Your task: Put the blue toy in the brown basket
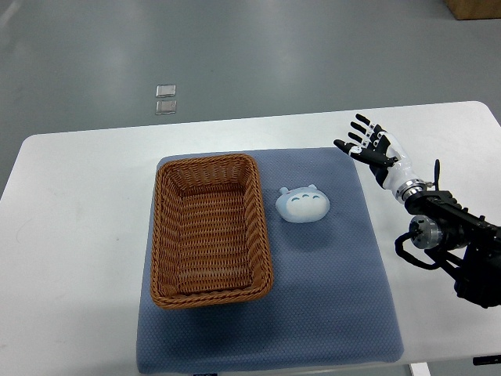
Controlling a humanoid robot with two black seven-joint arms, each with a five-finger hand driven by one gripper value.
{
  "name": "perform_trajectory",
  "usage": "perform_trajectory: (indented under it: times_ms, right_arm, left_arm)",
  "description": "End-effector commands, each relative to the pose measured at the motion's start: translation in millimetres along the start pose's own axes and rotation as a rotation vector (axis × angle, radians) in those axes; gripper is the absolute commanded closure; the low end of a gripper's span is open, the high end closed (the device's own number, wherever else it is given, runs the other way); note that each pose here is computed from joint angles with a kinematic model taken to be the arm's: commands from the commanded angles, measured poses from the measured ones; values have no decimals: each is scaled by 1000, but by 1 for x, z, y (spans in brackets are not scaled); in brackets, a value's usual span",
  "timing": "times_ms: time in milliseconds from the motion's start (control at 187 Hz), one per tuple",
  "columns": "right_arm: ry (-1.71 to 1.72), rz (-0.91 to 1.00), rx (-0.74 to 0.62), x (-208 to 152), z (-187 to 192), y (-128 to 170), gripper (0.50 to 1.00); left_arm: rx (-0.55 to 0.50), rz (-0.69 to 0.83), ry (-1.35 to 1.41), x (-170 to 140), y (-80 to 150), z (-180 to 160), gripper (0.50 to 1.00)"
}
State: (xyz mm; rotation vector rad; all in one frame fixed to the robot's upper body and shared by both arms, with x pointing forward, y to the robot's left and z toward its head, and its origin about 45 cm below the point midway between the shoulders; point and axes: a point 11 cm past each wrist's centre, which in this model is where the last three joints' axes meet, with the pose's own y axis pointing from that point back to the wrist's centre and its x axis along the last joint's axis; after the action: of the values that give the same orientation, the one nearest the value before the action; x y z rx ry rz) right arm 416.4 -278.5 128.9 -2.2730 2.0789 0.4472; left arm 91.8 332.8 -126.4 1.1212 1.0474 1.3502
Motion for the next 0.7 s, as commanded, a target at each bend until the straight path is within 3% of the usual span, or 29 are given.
perform_trajectory:
  times_ms: [0, 695]
  right_arm:
    - [2, 0, 4, 0, -2, -1, 589]
    - [9, -7, 12, 0, -8, -3, 589]
  left_arm:
    - [-1, -1, 2, 0, 0, 0, 500]
    - [2, -6, -4, -2, 0, -1, 500]
